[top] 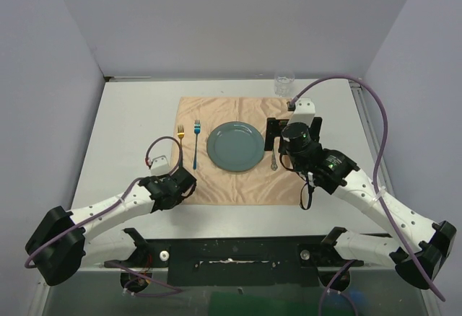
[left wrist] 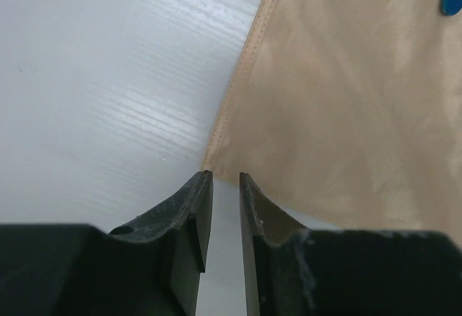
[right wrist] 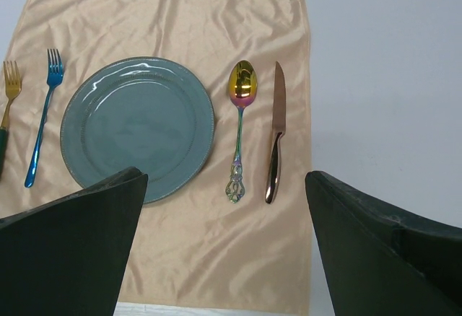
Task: Set the dinner table for one person
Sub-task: Adjust the napkin at the center of the board.
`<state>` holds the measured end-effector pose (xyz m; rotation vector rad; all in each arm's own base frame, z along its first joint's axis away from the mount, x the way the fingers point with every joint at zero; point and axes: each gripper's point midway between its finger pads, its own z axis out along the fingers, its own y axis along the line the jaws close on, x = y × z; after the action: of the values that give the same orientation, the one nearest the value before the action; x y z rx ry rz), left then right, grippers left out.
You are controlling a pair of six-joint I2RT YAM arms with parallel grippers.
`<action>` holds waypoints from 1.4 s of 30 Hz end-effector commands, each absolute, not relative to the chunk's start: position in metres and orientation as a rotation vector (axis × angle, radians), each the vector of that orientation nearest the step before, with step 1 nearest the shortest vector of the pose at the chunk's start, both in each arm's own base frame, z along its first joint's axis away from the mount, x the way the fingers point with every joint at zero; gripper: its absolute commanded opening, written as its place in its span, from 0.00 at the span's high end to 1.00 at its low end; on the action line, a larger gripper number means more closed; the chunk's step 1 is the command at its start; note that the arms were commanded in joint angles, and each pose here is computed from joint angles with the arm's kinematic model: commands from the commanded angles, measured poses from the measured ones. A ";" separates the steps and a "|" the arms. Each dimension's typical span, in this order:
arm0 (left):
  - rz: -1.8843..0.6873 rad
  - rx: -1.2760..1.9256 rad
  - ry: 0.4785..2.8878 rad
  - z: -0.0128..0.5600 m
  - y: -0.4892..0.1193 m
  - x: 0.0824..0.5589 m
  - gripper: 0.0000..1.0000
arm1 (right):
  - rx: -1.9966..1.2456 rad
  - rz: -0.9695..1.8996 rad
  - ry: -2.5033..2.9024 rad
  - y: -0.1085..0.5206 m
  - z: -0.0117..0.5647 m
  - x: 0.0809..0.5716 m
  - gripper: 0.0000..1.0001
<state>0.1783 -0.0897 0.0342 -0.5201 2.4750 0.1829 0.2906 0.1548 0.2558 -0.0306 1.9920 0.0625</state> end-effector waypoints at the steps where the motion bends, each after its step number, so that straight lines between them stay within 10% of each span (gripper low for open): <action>1: 0.094 -0.528 2.363 0.046 -0.103 0.204 0.79 | 0.024 0.070 1.917 0.149 0.276 0.294 0.02; 42: 0.318 -0.543 2.587 -0.003 -0.087 0.162 1.00 | 0.089 0.068 1.864 0.132 0.296 0.286 0.02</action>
<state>0.1853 -0.0909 0.0126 -0.5103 2.4838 0.2734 0.2852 0.1374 0.2729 0.0249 1.9377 0.0394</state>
